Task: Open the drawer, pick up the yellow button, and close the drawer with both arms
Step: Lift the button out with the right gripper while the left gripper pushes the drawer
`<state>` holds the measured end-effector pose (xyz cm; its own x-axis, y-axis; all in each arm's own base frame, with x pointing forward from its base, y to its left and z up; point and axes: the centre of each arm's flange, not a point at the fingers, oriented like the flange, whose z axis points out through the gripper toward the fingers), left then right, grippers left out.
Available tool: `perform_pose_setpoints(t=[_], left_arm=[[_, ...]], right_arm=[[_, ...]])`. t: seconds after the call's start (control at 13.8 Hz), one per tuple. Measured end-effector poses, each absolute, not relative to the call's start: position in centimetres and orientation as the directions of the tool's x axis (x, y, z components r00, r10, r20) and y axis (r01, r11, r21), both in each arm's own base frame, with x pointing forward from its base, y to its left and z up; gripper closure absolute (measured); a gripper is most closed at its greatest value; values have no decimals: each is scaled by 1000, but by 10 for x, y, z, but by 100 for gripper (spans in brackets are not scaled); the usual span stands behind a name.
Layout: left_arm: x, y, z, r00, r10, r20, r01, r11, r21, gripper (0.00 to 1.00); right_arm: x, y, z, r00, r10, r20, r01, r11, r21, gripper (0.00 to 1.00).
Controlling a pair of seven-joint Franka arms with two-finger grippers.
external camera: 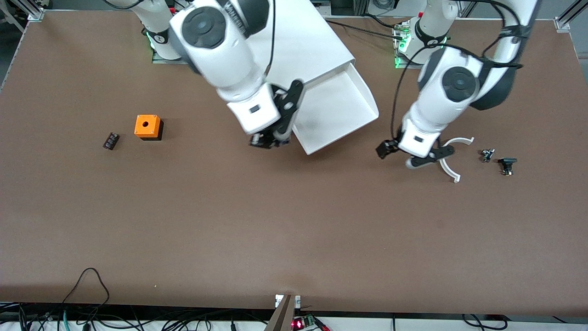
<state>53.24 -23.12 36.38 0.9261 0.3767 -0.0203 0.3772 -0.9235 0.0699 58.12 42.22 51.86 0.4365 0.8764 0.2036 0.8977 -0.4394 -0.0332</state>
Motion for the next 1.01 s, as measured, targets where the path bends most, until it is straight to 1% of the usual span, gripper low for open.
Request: perform_pose_setpoints(t=[0.07, 0.22, 0.43, 0.58, 0.79, 1.01], left_arm=[[520, -251, 359, 922, 387, -36, 388, -919, 70, 0], [492, -289, 353, 905, 413, -99, 422, -903, 87, 0], [443, -336, 345, 914, 372, -160, 388, -918, 84, 0], [417, -356, 344, 930, 327, -170, 343, -937, 70, 0], [383, -378, 348, 941, 274, -198, 286, -958, 35, 0], [375, -381, 350, 942, 266, -203, 277, -961, 25, 0]], right_arm=[[594, 399, 507, 517, 838, 173, 854, -518, -43, 58], [618, 353, 479, 643, 758, 109, 765, -641, -56, 58], [644, 273, 436, 819, 573, -13, 573, -819, -39, 58], [651, 223, 402, 878, 469, -95, 471, -882, -1, 58], [647, 161, 357, 924, 329, -196, 339, -941, 19, 58], [638, 102, 329, 936, 266, -230, 280, -959, 32, 58]])
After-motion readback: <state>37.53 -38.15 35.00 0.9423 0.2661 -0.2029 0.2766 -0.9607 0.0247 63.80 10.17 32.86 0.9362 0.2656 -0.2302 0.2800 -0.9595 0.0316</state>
